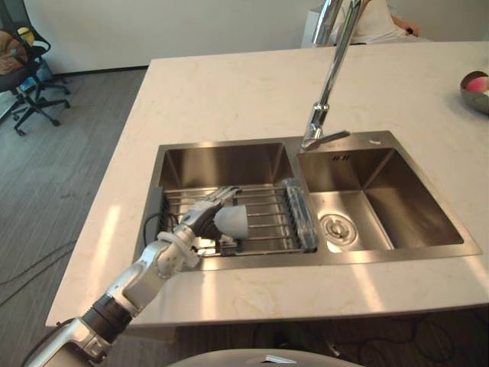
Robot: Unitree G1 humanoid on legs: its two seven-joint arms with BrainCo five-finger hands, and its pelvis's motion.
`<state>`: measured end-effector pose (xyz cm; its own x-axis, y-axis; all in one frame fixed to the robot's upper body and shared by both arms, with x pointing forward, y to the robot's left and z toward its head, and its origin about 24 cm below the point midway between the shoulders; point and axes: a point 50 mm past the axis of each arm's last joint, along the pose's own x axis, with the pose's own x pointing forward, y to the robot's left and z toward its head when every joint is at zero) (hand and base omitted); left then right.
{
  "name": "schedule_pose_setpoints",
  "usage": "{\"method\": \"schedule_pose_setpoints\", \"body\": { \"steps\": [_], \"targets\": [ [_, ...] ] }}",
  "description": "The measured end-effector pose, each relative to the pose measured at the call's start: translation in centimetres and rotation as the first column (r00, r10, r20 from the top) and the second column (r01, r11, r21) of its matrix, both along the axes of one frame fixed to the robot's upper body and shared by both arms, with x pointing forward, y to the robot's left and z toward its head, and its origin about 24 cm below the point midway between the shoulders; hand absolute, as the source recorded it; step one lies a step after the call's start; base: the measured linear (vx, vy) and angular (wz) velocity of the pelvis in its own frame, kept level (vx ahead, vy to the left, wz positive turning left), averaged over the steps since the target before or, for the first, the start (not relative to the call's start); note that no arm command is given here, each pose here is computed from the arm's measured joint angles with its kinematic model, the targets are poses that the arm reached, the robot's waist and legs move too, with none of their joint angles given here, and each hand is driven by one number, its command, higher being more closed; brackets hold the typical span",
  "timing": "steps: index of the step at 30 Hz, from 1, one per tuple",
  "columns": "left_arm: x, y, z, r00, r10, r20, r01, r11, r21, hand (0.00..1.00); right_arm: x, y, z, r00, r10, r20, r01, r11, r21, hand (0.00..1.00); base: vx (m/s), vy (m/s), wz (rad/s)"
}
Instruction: Walk over to the sink, pick up the cup, carry it to the dishwasher, place the cup inside the dishwasher, then close the dishwasher door
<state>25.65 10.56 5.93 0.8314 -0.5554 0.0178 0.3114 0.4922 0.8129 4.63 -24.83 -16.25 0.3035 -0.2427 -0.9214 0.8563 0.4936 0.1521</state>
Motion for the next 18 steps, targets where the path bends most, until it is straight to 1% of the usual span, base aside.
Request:
{"method": "schedule_pose_setpoints", "body": {
  "steps": [4,9,14,18],
  "targets": [
    [-0.5,-0.3,-1.2,0.998,-0.042,-0.052,0.045,0.998,0.054,0.00,-0.1,-0.4,0.1,0.999,-0.035,0.008,0.035,0.999,-0.004,0.00,-0.03,-0.011,-0.15],
    [0.0,-0.4,-1.6,0.996,-0.072,-0.052,0.079,0.986,0.147,0.00,-0.3,-0.3,0.0,0.999,-0.039,0.001,0.039,0.999,0.005,0.00,-0.02,-0.010,-0.04],
    [0.3,-0.7,-1.8,0.995,-0.086,-0.056,0.095,0.979,0.179,0.00,-0.4,-0.4,0.1,0.999,-0.048,0.005,0.048,0.999,0.005,0.00,-0.02,-0.016,-0.09],
    [0.4,-0.5,-2.0,0.997,-0.061,-0.053,0.071,0.977,0.200,0.00,-0.2,-0.4,0.1,0.999,-0.041,0.025,0.040,0.999,0.008,0.00,-0.02,-0.017,-0.06]
  ]
}}
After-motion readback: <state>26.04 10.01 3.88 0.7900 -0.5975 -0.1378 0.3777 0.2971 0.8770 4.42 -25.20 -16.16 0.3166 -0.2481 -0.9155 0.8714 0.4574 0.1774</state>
